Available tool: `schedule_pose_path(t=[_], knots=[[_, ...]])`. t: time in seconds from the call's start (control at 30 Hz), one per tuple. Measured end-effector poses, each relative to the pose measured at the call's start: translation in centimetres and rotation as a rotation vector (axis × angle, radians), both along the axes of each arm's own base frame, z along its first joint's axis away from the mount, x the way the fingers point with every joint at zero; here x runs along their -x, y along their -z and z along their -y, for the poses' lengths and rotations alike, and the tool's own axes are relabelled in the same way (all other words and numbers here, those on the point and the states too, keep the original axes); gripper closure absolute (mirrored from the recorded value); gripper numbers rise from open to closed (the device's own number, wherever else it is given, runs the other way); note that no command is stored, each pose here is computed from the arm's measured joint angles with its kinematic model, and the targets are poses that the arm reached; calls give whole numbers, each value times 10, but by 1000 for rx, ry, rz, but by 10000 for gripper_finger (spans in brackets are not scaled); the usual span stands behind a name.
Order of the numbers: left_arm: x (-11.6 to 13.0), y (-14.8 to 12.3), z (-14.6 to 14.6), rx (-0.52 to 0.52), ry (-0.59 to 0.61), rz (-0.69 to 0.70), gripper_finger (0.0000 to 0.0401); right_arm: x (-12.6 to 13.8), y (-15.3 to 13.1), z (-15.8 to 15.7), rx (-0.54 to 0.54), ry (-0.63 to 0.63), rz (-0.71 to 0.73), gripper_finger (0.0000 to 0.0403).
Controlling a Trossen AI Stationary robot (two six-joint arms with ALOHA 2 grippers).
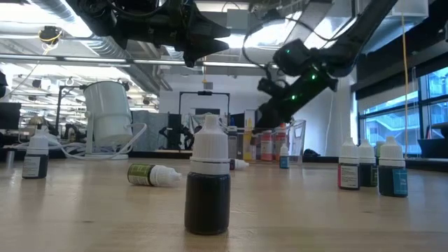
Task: Pick & Place food coloring
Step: Put the small pink food coloring bottle into the transparent container
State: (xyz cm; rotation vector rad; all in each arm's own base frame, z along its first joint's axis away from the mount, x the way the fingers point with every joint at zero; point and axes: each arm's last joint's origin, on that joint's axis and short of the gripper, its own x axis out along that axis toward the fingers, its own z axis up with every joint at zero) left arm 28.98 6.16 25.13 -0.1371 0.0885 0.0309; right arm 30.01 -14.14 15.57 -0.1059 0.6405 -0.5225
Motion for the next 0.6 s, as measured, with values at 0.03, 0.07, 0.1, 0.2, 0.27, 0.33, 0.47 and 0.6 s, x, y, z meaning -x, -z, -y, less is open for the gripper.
schedule_pose_path(t=[0.03,0.07,0.1,0.2,0.27,0.33,0.47,0.6], knots=[[0,0,0,0,0,-2,224,0,3,2,-4,6,-1,348],[0,0,0,1,0,-2,225,-1,4,4,-3,12,0,348],[0,0,0,1,-1,-4,225,-2,6,6,-3,16,9,348],[0,1,0,-6,-3,-11,225,-2,8,11,-9,28,18,348],[0,1,0,-15,-2,-12,223,0,8,14,-27,48,31,348],[0,2,0,-26,0,-18,222,2,8,18,-38,76,46,348],[0,2,-1,-30,-1,-18,221,6,9,24,-89,110,81,348],[0,2,-1,-30,-1,-18,224,7,9,28,-138,127,111,348]])
